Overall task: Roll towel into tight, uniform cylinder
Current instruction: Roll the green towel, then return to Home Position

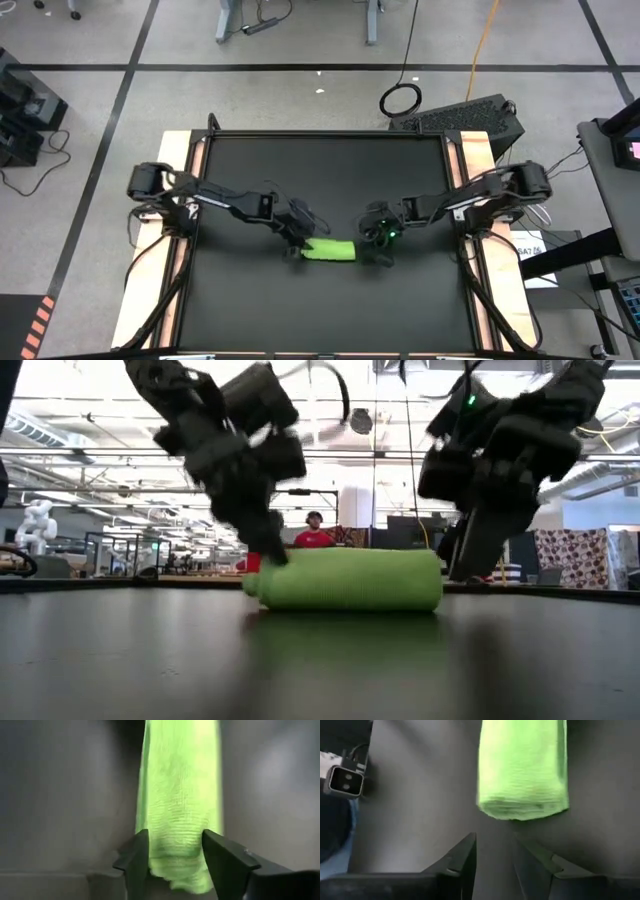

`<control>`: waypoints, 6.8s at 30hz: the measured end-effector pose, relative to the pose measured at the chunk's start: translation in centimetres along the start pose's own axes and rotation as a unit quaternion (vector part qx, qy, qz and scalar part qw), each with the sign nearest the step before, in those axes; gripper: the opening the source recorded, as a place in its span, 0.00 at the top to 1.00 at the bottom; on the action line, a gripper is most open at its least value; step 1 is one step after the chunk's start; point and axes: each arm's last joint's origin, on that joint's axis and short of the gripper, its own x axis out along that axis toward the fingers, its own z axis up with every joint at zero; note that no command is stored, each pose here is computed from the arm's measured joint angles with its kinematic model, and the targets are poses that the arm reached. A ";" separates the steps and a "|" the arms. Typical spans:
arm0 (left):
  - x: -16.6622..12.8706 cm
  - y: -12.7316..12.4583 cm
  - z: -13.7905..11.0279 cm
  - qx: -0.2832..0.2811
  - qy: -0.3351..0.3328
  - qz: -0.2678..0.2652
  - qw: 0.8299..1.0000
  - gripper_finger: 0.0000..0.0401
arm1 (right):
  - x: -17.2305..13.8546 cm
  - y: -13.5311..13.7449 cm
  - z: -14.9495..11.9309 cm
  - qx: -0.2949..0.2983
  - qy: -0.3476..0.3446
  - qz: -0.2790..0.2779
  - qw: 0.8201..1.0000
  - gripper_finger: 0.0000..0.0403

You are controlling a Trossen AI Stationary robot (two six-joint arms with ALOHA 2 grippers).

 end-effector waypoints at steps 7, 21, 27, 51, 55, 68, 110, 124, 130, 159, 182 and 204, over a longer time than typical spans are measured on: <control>-2.8 -0.9 1.6 0.025 -0.057 -0.010 0.998 0.49 | -3.0 1.7 0.6 -0.055 -0.040 -0.010 0.998 0.71; -2.5 -3.3 1.6 0.105 -0.064 -0.044 0.991 0.49 | -1.6 6.1 0.2 -0.239 -0.115 -0.050 0.963 0.71; -2.0 -6.8 0.9 0.193 -0.069 -0.002 0.979 0.49 | -0.5 7.1 -0.5 -0.274 -0.116 -0.069 0.952 0.71; -13.9 -11.3 -0.9 0.232 -0.263 0.165 0.922 0.49 | -13.7 10.8 -2.3 -0.330 -0.253 -0.073 0.907 0.71; -14.7 -10.7 -2.7 0.212 -0.275 0.167 0.923 0.49 | -15.9 11.0 -3.4 -0.324 -0.279 -0.076 0.901 0.71; -15.7 -9.0 -7.2 0.179 -0.320 0.173 0.914 0.49 | -18.6 10.2 -6.1 -0.299 -0.284 -0.092 0.906 0.71; -12.3 -4.8 -15.2 0.091 -0.454 0.121 0.878 0.49 | -12.0 2.9 -12.8 -0.252 -0.438 -0.103 0.857 0.71; -12.1 -4.7 -15.4 0.101 -0.441 0.128 0.883 0.49 | -12.0 3.0 -12.8 -0.230 -0.439 -0.087 0.864 0.71; -12.1 -4.7 -15.4 0.134 -0.436 0.144 0.878 0.49 | -11.9 3.0 -12.8 -0.230 -0.439 -0.086 0.864 0.71; -12.1 -4.7 -15.4 0.133 -0.436 0.144 0.878 0.49 | -11.9 3.0 -12.8 -0.230 -0.439 -0.086 0.864 0.71; -12.1 -4.7 -15.4 0.133 -0.436 0.144 0.878 0.49 | -12.0 3.0 -12.8 -0.230 -0.439 -0.086 0.864 0.71; -12.1 -4.7 -15.4 0.133 -0.436 0.144 0.878 0.49 | -12.0 3.0 -12.8 -0.230 -0.439 -0.086 0.864 0.71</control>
